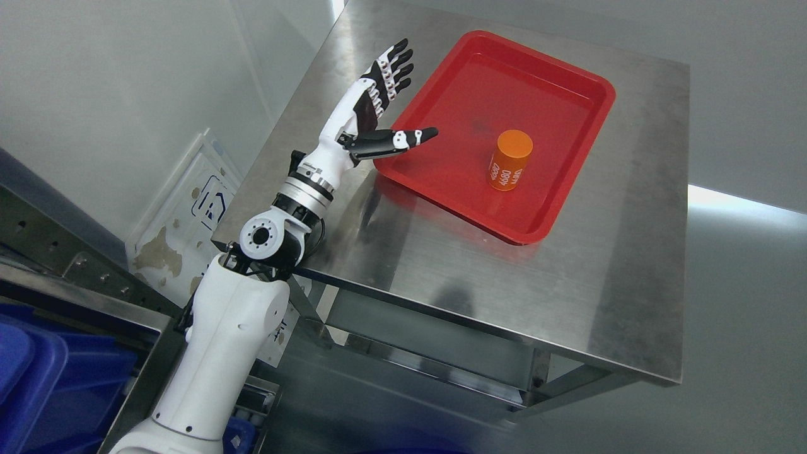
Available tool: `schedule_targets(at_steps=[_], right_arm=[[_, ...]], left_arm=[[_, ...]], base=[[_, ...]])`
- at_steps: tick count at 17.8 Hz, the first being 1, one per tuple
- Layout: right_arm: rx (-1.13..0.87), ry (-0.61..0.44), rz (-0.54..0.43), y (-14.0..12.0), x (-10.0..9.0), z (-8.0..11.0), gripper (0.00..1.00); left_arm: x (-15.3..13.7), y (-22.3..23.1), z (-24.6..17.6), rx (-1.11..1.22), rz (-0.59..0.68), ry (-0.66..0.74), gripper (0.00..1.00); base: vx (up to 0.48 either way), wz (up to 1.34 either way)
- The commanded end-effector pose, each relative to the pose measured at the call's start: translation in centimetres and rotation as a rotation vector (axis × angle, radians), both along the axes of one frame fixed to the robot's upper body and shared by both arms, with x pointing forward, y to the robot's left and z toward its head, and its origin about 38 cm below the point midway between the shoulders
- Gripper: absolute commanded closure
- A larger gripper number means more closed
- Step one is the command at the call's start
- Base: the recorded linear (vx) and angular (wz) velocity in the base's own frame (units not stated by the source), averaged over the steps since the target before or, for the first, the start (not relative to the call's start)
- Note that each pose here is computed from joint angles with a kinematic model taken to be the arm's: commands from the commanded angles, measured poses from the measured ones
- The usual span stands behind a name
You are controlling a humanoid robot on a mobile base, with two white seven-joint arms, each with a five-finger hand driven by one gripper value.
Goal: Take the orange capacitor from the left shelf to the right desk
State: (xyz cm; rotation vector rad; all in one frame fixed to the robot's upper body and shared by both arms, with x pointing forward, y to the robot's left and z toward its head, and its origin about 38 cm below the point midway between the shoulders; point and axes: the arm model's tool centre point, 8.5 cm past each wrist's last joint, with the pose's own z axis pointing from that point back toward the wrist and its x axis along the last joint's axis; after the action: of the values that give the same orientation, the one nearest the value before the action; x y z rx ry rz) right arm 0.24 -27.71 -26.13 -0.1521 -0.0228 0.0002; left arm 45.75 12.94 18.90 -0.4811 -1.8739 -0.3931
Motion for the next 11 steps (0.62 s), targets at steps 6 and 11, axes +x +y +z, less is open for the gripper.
schedule_targets(at_steps=[6,11], right_arm=[[-0.017,0.005,-0.005,-1.1,-0.9,0.1,0.00],[-0.017,0.005,-0.005,-1.1,-0.9,0.1,0.00]], left_arm=[[-5.4,0.8,0.1,-0.101,0.130,-0.037,0.00],[-6.2,0.3,0.4,-0.094,0.106,-0.054,0.00]], base=[[0.000,0.00],[0.000,0.00]])
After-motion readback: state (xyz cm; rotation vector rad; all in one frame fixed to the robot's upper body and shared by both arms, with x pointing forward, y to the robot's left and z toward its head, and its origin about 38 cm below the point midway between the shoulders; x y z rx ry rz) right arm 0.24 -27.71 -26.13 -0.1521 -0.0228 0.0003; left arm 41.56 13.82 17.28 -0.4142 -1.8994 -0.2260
